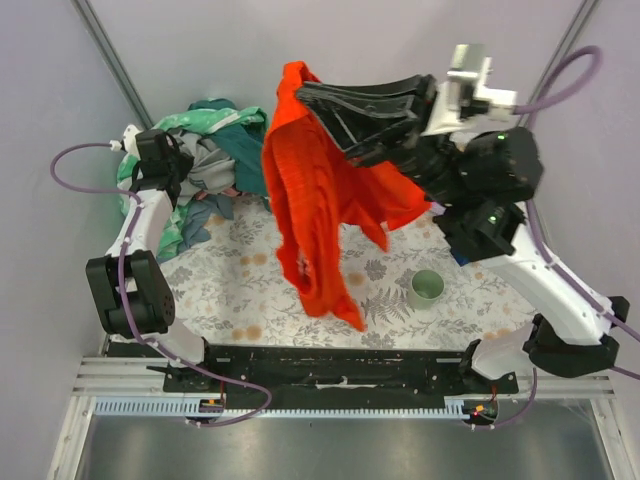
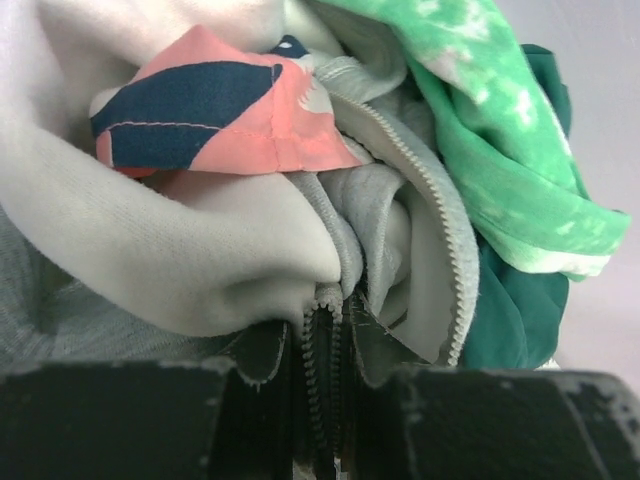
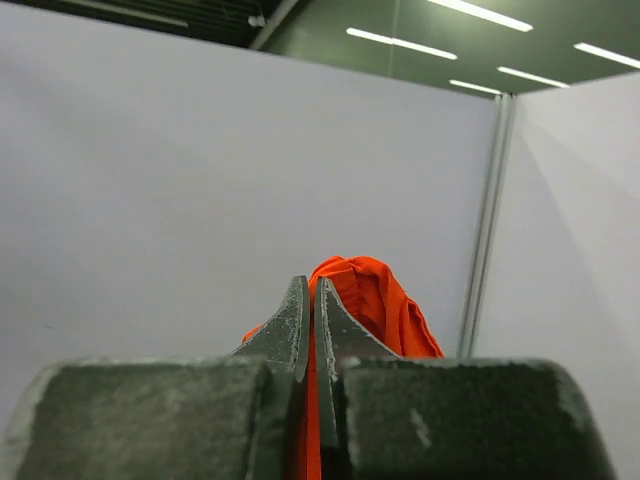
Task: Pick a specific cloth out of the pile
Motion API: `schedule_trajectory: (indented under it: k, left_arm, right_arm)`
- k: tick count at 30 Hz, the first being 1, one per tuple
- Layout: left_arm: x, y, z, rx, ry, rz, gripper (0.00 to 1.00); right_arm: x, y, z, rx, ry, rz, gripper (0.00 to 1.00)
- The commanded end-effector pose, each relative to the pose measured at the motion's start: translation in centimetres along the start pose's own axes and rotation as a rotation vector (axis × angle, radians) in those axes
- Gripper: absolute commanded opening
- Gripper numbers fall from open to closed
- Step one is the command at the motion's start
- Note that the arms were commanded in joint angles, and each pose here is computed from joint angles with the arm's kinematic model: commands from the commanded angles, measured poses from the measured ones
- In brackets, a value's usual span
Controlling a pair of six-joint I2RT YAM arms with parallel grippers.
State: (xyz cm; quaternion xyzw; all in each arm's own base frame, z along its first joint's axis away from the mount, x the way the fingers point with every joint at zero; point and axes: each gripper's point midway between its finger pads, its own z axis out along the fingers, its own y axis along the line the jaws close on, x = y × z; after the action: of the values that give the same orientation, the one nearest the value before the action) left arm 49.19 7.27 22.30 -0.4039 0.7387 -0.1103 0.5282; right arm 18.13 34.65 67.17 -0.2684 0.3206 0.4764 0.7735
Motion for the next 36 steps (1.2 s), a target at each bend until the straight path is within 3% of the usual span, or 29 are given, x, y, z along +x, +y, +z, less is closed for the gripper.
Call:
schedule_trajectory:
  k: [1,3,4,5,6,10,16,18,23,29,32,36]
  left_arm:
    - [-2.5,0.2,-1.4,-0.047,-0.072,-0.1,0.2]
    - [-2.2,0.1,-3.0,-0.037,-0.052,-0.141,0.35]
    - [-1.7,-0.2,-3.9,-0.018,-0.024,-0.153,0.51]
    - [-1.0,-0.3,-4.9,-0.007,0.02,-0.159,0.79]
    - [-0.4,-0.5,-6.2,-0.003,0.07,-0.158,0.91]
    - [3.1,0.6,-11.9,-0.021,0.248,-0.173,0.92]
    - [4.2,1.0,-20.9,0.123,0.209,-0.18,0.93]
    - [4.3,0.6,-23.0,0.133,0.213,-0.112,0.94]
    - [4.6,0.5,-24.5,0.193,0.179,-0.111,0.94]
    - [7.5,-0.8,-23.5,0.267,0.264,-0.103,0.95]
    - [9.3,-1.1,-23.1,0.265,0.31,-0.051,0.95]
    - [11.0,-1.2,-22.7,0.264,0.327,-0.027,0.95]
  right_arm:
    - [-2.5,2.6,-1.1,-0.102,0.024,0.106,0.0]
    - [-2.5,2.4,-1.8,-0.08,0.039,0.124,0.0]
    - [-2.5,2.3,-2.2,-0.072,0.046,0.124,0.0]
    - [-1.7,2.1,-2.6,-0.053,0.07,0.132,0.0]
    - [-1.8,1.8,-3.2,-0.029,0.085,0.14,0.0]
    - [0.1,1.2,-5.5,0.037,0.147,0.151,0.0]
    - [-0.5,0.1,-7.7,0.115,0.154,0.133,0.0]
    - [-0.5,0.1,-7.7,0.113,0.154,0.132,0.0]
    - [0.4,-1.3,-6.6,0.168,0.165,0.082,0.0]
    - [6.5,-5.8,-7.3,0.385,0.319,-0.039,0.0]
    - [10.1,-6.8,-9.3,0.462,0.412,-0.041,0.0]
    - [17.1,-5.8,-15.3,0.561,0.536,0.126,0.0]
